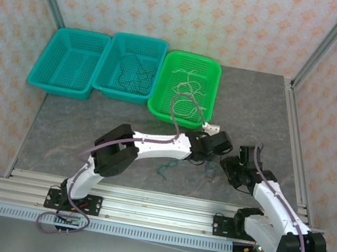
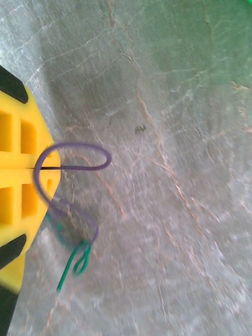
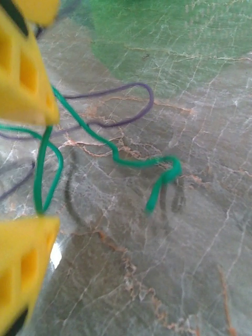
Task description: Untangle the cables
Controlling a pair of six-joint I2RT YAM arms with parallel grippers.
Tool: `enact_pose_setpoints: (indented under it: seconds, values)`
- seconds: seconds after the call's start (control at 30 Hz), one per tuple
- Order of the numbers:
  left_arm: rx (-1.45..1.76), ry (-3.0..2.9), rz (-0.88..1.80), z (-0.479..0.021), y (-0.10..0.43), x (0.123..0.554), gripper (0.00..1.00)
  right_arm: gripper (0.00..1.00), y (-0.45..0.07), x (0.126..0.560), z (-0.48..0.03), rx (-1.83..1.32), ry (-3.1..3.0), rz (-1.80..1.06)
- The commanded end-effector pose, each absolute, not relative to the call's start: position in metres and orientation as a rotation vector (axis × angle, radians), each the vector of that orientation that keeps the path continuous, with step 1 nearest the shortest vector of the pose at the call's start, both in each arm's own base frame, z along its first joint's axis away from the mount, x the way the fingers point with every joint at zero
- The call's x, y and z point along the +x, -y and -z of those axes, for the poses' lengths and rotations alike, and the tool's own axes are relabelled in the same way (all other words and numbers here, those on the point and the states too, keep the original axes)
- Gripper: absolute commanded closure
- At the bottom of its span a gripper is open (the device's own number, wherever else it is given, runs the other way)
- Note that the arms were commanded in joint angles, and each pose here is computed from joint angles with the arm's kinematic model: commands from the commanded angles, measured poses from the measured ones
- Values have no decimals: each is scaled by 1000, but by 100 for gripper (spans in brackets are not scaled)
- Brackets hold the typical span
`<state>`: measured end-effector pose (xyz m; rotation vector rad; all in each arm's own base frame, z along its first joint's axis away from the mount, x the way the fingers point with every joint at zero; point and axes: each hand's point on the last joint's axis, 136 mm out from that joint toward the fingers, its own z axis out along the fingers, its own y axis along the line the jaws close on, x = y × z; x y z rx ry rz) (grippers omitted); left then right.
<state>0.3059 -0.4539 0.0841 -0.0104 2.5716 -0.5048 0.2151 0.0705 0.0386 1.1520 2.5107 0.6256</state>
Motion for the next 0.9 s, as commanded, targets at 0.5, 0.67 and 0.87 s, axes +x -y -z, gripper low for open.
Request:
enact_pose_setpoints:
  seconds: [0.5, 0.67, 0.87]
  values:
    - [-147, -2310, 380, -230, 329, 319, 100, 100, 13, 200, -31, 1476, -2257, -326]
    - [-167, -2222, 379, -275, 287, 313, 100, 100, 18, 205, -39, 1451, -2235, -321]
    - [-320, -2067, 350, -343, 194, 340, 100, 100, -22, 222, -59, 1258, -2333, -578]
